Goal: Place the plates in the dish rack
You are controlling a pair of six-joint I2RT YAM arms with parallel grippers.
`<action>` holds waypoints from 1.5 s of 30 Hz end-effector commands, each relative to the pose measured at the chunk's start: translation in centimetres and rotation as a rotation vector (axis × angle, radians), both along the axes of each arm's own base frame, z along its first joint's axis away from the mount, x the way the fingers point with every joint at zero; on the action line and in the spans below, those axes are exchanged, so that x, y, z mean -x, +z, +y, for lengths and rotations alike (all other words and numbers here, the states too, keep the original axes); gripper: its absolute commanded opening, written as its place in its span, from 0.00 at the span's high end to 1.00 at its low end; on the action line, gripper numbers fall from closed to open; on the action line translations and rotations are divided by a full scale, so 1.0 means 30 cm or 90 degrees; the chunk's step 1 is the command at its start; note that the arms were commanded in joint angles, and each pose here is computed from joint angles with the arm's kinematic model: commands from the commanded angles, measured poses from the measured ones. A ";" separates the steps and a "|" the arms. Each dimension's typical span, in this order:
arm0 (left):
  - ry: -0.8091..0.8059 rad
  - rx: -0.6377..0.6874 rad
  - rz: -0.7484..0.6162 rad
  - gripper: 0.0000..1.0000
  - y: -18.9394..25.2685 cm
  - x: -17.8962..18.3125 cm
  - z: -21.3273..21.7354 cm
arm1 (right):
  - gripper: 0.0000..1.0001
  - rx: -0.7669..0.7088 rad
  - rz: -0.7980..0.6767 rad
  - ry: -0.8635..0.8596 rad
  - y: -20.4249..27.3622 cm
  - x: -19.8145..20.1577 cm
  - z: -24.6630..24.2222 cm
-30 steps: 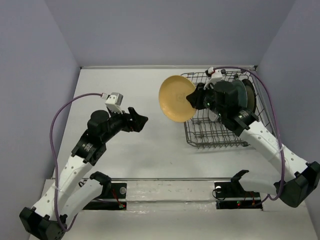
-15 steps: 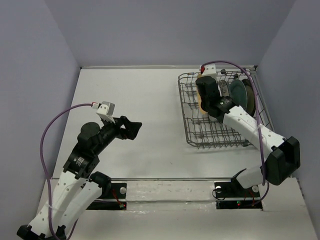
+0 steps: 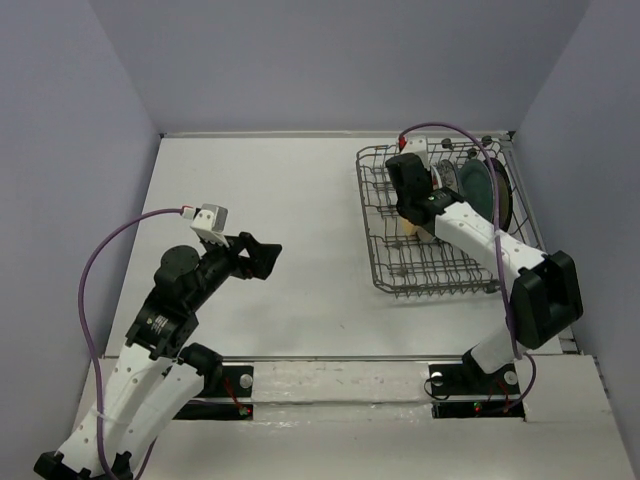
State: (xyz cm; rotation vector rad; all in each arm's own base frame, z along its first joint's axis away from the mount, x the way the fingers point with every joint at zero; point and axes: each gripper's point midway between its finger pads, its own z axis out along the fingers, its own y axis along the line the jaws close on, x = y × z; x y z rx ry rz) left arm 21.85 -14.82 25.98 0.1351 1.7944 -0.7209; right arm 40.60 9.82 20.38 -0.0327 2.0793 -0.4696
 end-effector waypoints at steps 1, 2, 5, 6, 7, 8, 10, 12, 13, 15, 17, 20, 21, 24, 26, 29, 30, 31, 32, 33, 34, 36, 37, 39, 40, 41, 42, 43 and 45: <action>-0.003 -0.005 -0.013 0.01 0.005 -0.006 -0.003 | 0.93 -0.056 -0.030 0.001 0.024 -0.039 0.042; -0.003 -0.005 -0.013 0.01 0.005 -0.007 -0.004 | 0.93 -0.059 -0.023 0.003 0.006 -0.038 0.047; -0.005 -0.006 -0.010 0.01 0.001 -0.007 -0.006 | 0.93 -0.067 -0.008 0.007 -0.036 -0.035 0.057; -0.006 -0.004 -0.010 0.01 0.002 -0.007 -0.007 | 0.93 -0.068 -0.005 0.006 -0.046 -0.032 0.057; -0.007 -0.006 -0.011 0.01 0.003 -0.008 -0.007 | 0.93 -0.069 0.003 0.005 -0.070 -0.023 0.055; -0.008 -0.004 -0.012 0.01 0.005 -0.005 -0.008 | 0.93 -0.070 0.004 0.004 -0.076 -0.017 0.052; -0.008 -0.004 -0.012 0.01 0.004 -0.005 -0.007 | 0.91 -0.076 0.015 0.004 -0.107 -0.001 0.051; -0.007 -0.004 -0.012 0.01 0.004 -0.005 -0.007 | 0.84 -0.083 0.022 0.007 -0.126 0.011 0.053; -0.007 -0.005 -0.011 0.01 0.002 -0.007 -0.007 | 0.78 -0.083 0.026 0.008 -0.134 0.013 0.053; -0.005 -0.005 -0.011 0.01 0.003 -0.009 -0.006 | 0.73 -0.089 0.028 0.009 -0.141 0.018 0.057; -0.004 -0.007 -0.006 0.01 -0.003 -0.010 -0.006 | 0.63 -0.097 0.030 0.010 -0.147 0.021 0.061; -0.003 -0.008 -0.003 0.01 -0.006 -0.012 -0.006 | 0.50 -0.104 0.029 0.011 -0.145 0.019 0.067; -0.001 -0.009 -0.003 0.01 -0.007 -0.014 -0.005 | 0.46 -0.106 0.028 0.010 -0.143 0.020 0.067; 0.006 -0.010 -0.001 0.01 -0.009 -0.018 0.000 | 0.35 -0.120 0.011 0.013 -0.100 0.024 0.069; 0.013 -0.012 0.000 0.01 -0.011 -0.022 0.005 | 0.30 -0.132 -0.007 0.020 -0.046 0.032 0.067; 0.017 -0.016 0.006 0.01 -0.019 -0.027 0.007 | 0.26 -0.160 -0.038 0.039 0.048 0.053 0.071; 0.022 -0.017 0.006 0.01 -0.018 -0.031 0.010 | 0.24 -0.178 -0.043 0.057 0.074 0.061 0.087; 0.023 -0.019 0.009 0.01 -0.023 -0.033 0.010 | 0.23 -0.191 -0.048 0.072 0.096 0.070 0.097; 0.026 -0.021 0.013 0.01 -0.028 -0.037 0.011 | 0.21 -0.206 -0.052 0.086 0.117 0.080 0.107; 0.032 -0.023 0.016 0.01 -0.030 -0.041 0.015 | 0.19 -0.242 -0.066 0.121 0.168 0.105 0.133; 0.033 -0.024 0.016 0.01 -0.030 -0.043 0.015 | 0.18 -0.260 -0.067 0.142 0.185 0.123 0.148; 0.037 -0.027 0.021 0.01 -0.037 -0.048 0.016 | 0.15 -0.309 -0.091 0.200 0.272 0.176 0.181; 0.039 -0.029 0.021 0.01 -0.037 -0.050 0.019 | 0.15 -0.325 -0.100 0.216 0.299 0.197 0.188; 0.039 -0.030 0.022 0.01 -0.036 -0.051 0.018 | 0.15 -0.360 -0.131 0.258 0.376 0.264 0.191; 0.041 -0.031 0.018 0.01 -0.030 -0.052 0.020 | 0.15 -0.370 -0.142 0.270 0.401 0.289 0.188; 0.041 -0.031 0.017 0.01 -0.028 -0.052 0.022 | 0.14 -0.378 -0.149 0.281 0.412 0.317 0.183; 0.041 -0.032 0.013 0.01 -0.020 -0.051 0.023 | 0.13 -0.389 -0.164 0.295 0.438 0.345 0.180; 0.037 -0.030 0.004 0.01 -0.004 -0.047 0.021 | 0.06 -0.407 -0.201 0.328 0.507 0.406 0.169; 0.037 -0.022 -0.007 0.01 0.020 -0.047 0.021 | 0.06 -0.422 -0.230 0.351 0.541 0.465 0.152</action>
